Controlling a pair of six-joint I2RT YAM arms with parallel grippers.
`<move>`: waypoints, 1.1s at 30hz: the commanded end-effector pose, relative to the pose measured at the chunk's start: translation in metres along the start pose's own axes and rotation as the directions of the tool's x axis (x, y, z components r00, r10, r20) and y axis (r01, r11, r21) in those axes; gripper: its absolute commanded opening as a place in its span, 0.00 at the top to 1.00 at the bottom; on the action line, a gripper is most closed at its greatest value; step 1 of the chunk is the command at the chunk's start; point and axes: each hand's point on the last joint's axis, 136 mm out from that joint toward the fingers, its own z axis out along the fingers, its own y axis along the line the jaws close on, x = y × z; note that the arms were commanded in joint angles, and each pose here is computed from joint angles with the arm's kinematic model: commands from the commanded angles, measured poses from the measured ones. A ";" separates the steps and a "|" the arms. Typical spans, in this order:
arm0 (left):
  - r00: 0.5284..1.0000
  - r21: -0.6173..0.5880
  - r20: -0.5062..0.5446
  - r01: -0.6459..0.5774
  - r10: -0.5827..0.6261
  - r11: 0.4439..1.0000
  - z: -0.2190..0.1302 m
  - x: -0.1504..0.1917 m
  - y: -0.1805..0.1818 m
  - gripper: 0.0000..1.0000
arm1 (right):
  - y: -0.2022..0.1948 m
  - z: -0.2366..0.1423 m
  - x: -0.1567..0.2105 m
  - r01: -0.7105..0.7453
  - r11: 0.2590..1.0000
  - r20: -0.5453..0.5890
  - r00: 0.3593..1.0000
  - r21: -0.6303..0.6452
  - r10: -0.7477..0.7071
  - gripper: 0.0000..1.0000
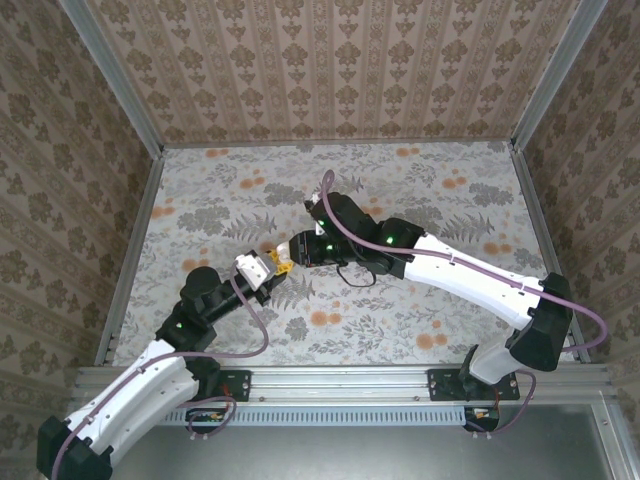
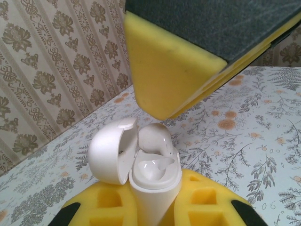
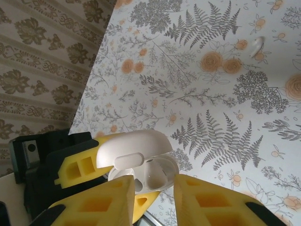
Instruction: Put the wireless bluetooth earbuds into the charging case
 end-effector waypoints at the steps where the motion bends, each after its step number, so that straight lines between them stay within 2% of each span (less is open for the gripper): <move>1: 0.998 0.013 0.056 0.008 -0.009 1.000 0.000 -0.016 -0.001 1.00 | -0.004 0.005 0.001 -0.012 0.999 -0.026 1.000 0.034 0.013 0.70; 8: 0.997 0.022 0.072 0.006 -0.008 1.000 -0.001 -0.019 -0.003 1.00 | -0.005 0.013 0.002 -0.015 0.999 -0.042 0.999 0.035 0.016 0.71; 21: 0.998 0.048 0.060 0.008 -0.011 0.999 0.004 -0.016 -0.007 1.00 | -0.007 0.016 -0.001 -0.048 0.999 -0.038 0.998 0.008 0.048 0.94; 33: 1.000 0.027 0.024 0.002 -0.003 1.000 0.006 -0.007 -0.004 1.00 | -0.004 -0.009 -0.015 0.012 1.000 0.028 1.000 0.013 -0.012 0.96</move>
